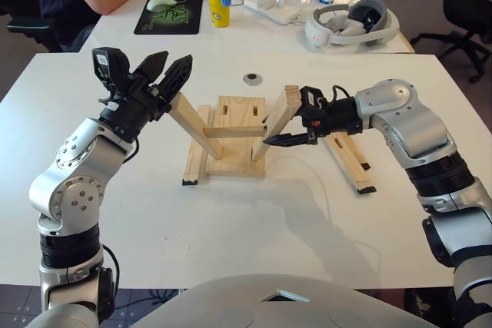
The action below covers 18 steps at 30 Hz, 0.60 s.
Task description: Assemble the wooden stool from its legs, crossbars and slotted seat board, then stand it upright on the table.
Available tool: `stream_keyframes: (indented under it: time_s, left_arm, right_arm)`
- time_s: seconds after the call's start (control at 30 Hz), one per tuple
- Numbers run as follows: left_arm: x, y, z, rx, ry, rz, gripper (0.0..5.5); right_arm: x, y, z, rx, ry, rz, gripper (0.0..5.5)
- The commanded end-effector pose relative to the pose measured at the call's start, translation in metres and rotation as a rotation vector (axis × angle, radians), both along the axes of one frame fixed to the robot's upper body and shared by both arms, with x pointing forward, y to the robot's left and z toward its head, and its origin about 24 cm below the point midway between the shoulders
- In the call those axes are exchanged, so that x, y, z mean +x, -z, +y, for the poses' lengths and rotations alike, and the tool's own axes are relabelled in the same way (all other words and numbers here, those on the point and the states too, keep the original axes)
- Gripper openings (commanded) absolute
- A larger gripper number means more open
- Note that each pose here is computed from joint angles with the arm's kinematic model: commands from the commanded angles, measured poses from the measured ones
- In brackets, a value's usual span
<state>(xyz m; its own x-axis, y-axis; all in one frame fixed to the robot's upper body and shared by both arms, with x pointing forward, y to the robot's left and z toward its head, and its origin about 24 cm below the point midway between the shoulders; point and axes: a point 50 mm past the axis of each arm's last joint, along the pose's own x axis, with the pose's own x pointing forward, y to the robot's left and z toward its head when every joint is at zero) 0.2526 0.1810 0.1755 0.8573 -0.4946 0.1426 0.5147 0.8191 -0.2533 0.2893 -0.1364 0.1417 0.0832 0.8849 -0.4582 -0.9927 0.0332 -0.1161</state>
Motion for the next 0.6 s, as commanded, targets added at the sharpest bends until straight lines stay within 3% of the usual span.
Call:
stream_keyframes:
  time_s: [0.03, 0.37, 0.57, 0.6]
  left_arm:
    - [-0.006, -0.02, -0.025, -0.033, 0.157, -0.071, 3.05]
    - [-0.005, -0.019, -0.027, -0.025, 0.176, -0.058, 3.05]
    - [-0.004, -0.016, -0.025, -0.022, 0.174, -0.048, 3.05]
    - [-0.004, -0.016, -0.025, -0.023, 0.174, -0.045, 3.05]
  right_arm:
    - [-0.021, 0.086, -0.004, -0.18, 0.248, 0.255, 2.05]
    - [-0.047, 0.111, 0.002, -0.154, 0.309, 0.344, 2.05]
    - [-0.041, 0.086, 0.011, 0.017, 0.293, 0.289, 2.05]
    - [-0.038, 0.08, 0.011, 0.049, 0.296, 0.274, 2.44]
